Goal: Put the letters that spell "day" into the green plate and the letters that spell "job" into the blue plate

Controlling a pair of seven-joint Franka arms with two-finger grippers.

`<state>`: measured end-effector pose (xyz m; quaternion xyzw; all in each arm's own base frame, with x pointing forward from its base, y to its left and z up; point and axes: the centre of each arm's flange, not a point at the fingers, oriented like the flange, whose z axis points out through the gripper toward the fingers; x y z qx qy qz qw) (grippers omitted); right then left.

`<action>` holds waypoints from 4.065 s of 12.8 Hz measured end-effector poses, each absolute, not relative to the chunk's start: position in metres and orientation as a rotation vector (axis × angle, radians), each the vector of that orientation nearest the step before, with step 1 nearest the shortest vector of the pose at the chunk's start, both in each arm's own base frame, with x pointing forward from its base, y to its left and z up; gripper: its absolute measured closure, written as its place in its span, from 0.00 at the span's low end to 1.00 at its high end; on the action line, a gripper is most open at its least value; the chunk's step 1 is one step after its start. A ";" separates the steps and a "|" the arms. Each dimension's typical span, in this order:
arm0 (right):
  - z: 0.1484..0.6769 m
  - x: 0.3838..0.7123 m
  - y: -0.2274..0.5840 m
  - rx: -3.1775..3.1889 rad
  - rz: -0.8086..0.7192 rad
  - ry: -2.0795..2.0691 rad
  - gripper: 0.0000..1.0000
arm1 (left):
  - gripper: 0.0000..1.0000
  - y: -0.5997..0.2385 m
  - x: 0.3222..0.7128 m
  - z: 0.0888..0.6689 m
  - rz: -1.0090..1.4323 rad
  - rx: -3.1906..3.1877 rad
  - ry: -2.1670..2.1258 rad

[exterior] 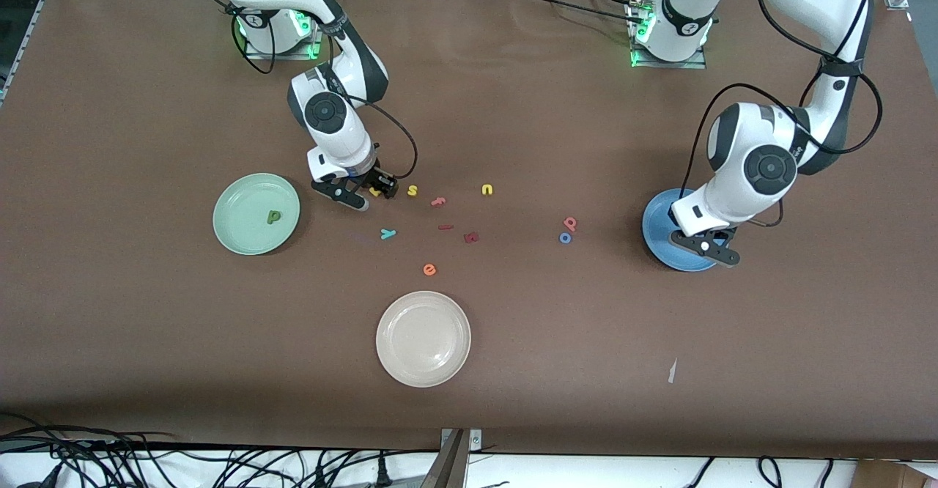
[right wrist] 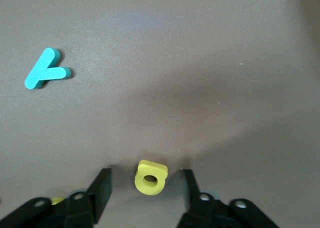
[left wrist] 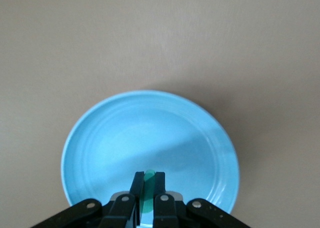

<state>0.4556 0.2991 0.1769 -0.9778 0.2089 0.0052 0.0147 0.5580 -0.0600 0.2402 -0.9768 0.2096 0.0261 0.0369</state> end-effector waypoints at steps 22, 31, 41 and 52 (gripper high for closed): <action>0.265 0.555 0.184 -3.189 0.128 0.075 0.00 | 0.10 -0.224 0.563 0.239 -0.105 -3.010 1.035; 0.195 0.571 0.334 -3.096 0.072 0.026 0.31 | 0.02 -0.273 0.565 0.198 -0.054 -3.189 0.862; 0.176 0.567 0.337 -3.116 0.064 0.027 0.38 | 0.10 -0.282 0.566 0.180 -0.068 -3.177 0.871; 0.221 0.592 0.273 -3.186 0.196 -0.061 0.64 | 0.70 -0.274 0.567 0.170 -0.049 -3.172 0.853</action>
